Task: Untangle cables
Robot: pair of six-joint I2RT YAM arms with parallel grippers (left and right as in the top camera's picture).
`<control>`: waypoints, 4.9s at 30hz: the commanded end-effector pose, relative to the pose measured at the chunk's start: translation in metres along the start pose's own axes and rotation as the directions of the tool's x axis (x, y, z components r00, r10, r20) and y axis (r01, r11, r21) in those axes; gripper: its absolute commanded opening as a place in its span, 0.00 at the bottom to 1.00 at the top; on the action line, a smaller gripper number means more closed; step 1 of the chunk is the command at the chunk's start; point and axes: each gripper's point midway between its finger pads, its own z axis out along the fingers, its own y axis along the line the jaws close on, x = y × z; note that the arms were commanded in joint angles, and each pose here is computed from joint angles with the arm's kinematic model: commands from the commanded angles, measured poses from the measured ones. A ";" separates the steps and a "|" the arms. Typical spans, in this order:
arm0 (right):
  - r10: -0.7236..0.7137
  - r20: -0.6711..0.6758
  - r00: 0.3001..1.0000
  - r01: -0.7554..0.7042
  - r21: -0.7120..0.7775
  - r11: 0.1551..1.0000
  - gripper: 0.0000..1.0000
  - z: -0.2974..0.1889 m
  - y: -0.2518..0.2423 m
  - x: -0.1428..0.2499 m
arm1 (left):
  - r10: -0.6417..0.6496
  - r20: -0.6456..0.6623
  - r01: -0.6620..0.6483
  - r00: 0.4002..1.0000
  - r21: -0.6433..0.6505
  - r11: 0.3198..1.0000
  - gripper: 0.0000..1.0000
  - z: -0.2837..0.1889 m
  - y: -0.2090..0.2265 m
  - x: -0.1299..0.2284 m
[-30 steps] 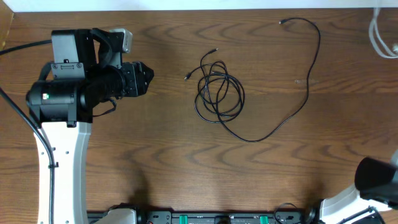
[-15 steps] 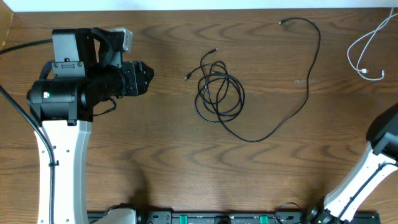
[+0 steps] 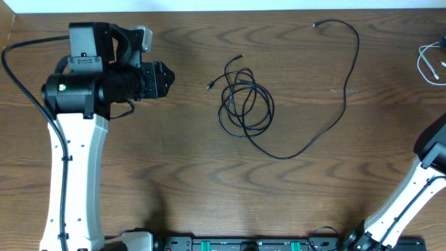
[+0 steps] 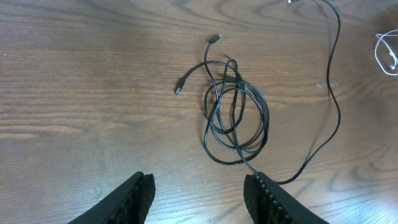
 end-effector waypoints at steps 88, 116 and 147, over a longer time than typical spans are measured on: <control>-0.893 -0.448 0.044 0.601 -0.703 0.382 0.53 -0.311 0.269 0.508 | -0.194 -0.017 0.191 0.981 -0.109 0.976 0.51 0.073 0.035 0.091; -0.904 0.098 0.416 0.365 -0.929 0.067 0.01 -0.470 0.352 0.298 | -0.187 0.000 0.186 0.982 -0.104 0.977 0.51 0.074 0.034 0.086; -0.668 0.214 0.713 0.424 -0.890 0.166 0.01 -0.532 0.261 0.154 | 0.484 0.302 -0.570 0.822 0.430 0.700 0.88 0.079 -0.162 0.075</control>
